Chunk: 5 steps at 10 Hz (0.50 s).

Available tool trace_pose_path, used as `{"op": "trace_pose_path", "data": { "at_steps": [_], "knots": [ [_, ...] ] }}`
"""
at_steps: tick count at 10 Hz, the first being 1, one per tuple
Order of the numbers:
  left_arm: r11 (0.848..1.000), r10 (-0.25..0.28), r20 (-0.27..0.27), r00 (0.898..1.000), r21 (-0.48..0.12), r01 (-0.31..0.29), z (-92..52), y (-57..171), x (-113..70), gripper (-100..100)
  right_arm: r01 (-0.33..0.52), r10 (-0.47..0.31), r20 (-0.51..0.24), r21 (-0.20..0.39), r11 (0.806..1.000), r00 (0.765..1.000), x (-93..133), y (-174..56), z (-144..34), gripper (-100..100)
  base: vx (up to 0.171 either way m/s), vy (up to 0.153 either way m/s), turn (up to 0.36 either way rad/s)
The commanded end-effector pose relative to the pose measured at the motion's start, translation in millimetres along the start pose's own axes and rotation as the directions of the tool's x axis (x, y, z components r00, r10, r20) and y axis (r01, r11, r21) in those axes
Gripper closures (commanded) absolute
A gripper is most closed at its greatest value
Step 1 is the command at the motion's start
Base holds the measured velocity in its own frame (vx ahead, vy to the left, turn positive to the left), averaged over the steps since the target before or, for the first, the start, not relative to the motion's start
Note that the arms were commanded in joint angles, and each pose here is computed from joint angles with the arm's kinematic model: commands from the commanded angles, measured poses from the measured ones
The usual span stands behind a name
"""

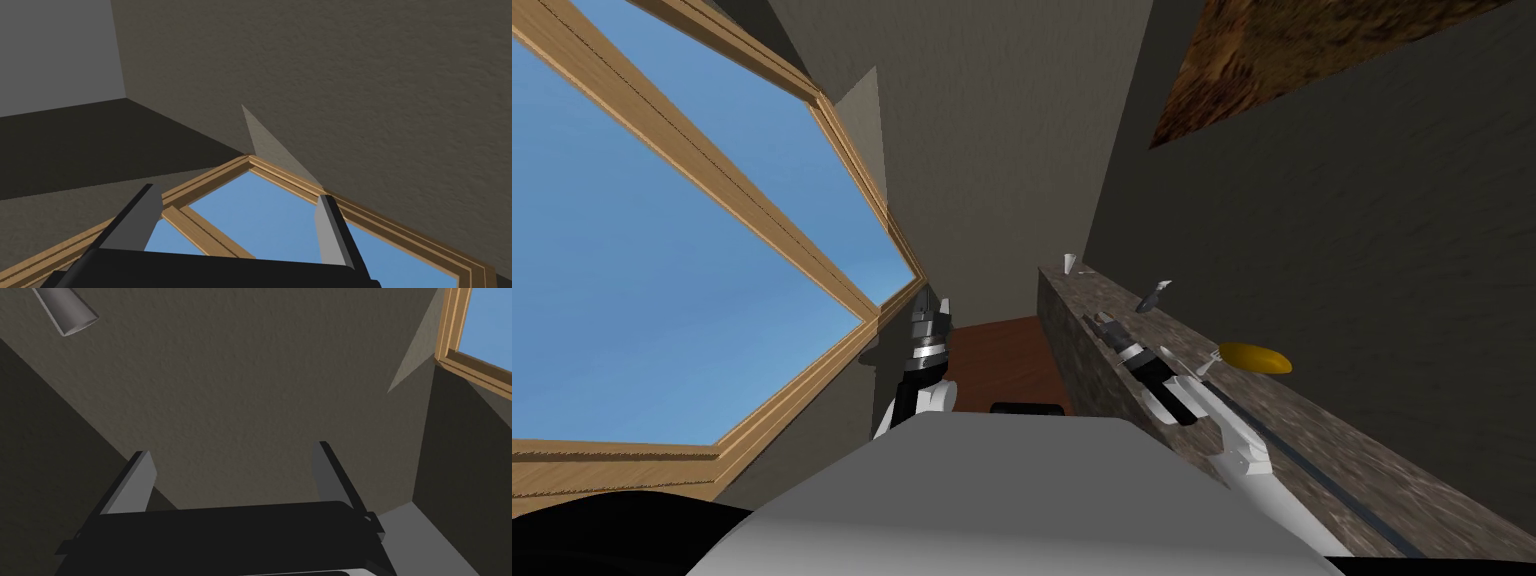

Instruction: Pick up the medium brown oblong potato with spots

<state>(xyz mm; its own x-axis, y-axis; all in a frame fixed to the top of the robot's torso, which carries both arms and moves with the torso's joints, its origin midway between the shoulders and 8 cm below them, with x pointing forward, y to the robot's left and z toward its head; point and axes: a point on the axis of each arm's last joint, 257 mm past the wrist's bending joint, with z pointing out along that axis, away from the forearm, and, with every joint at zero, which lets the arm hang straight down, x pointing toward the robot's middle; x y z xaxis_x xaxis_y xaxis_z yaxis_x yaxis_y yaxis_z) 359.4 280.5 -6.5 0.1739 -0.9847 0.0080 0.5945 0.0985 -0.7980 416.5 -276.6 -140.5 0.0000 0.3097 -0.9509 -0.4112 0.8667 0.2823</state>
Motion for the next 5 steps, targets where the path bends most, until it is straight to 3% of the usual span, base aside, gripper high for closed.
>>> {"op": "trace_pose_path", "data": {
  "at_steps": [1,2,5],
  "knots": [
    [1.000,0.000,0.000,1.000,0.000,0.000,0.0,0.0,0.0,0,0.052,-0.052,-0.034,0.002,0.999,0.998,3.6,-9.0,-1.4,-100,-0.021,0.021,0.021],
    [1.000,0.000,0.000,1.000,0.000,0.000,0.0,0.0,0.0,0,0.128,-0.126,-0.084,0.013,0.992,0.988,12.3,-25.4,-5.7,-100,-0.024,0.032,0.055],
    [1.000,0.000,0.000,1.000,0.000,0.000,0.0,0.0,0.0,0,0.221,-0.217,-0.148,0.010,0.975,0.965,18.9,-44.5,-11.9,-100,-0.016,0.025,0.031]
  ]
}}
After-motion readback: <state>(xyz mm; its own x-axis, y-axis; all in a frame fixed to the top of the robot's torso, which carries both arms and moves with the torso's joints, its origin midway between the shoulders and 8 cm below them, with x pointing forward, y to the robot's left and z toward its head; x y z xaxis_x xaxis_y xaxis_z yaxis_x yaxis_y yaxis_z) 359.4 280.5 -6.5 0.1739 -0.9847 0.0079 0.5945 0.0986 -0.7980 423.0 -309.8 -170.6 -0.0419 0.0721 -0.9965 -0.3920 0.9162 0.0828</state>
